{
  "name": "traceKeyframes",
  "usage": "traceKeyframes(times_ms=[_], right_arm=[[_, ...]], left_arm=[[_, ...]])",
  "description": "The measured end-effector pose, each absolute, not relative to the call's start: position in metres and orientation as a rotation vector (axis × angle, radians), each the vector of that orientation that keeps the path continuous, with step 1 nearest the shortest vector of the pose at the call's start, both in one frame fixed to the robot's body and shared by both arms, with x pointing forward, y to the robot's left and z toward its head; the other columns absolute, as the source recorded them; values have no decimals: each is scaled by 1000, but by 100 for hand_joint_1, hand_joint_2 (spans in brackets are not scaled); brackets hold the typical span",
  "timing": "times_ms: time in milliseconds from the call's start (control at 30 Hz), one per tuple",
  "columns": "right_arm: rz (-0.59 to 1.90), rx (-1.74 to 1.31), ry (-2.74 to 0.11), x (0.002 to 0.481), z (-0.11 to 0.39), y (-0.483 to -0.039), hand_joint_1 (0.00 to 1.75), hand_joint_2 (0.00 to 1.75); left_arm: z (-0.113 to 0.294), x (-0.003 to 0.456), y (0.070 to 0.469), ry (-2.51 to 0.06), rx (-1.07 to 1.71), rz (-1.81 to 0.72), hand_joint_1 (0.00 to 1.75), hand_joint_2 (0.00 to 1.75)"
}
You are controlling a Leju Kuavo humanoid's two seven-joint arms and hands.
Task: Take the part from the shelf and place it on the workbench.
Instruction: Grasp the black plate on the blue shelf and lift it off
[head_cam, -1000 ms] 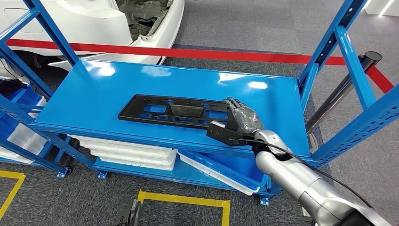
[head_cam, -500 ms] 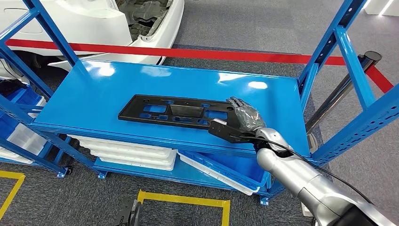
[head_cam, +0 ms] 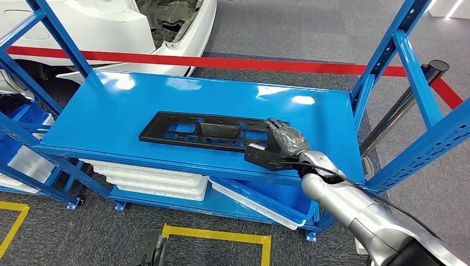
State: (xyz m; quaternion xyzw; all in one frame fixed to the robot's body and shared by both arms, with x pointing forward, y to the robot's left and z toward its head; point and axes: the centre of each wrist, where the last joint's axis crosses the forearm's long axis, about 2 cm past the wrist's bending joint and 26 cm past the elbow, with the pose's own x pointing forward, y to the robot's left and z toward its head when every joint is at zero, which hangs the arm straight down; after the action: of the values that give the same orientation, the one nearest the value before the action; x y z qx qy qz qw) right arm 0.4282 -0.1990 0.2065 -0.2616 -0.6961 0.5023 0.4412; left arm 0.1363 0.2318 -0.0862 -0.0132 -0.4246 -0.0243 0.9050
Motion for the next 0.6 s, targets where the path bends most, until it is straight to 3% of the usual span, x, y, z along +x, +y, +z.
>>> traceKeyframes(times_ms=[600], right_arm=[[1305,-590,-1769,422,203,-175,0,175]], left_arm=[[-86,136,232,-878,-37,-54,0,0]])
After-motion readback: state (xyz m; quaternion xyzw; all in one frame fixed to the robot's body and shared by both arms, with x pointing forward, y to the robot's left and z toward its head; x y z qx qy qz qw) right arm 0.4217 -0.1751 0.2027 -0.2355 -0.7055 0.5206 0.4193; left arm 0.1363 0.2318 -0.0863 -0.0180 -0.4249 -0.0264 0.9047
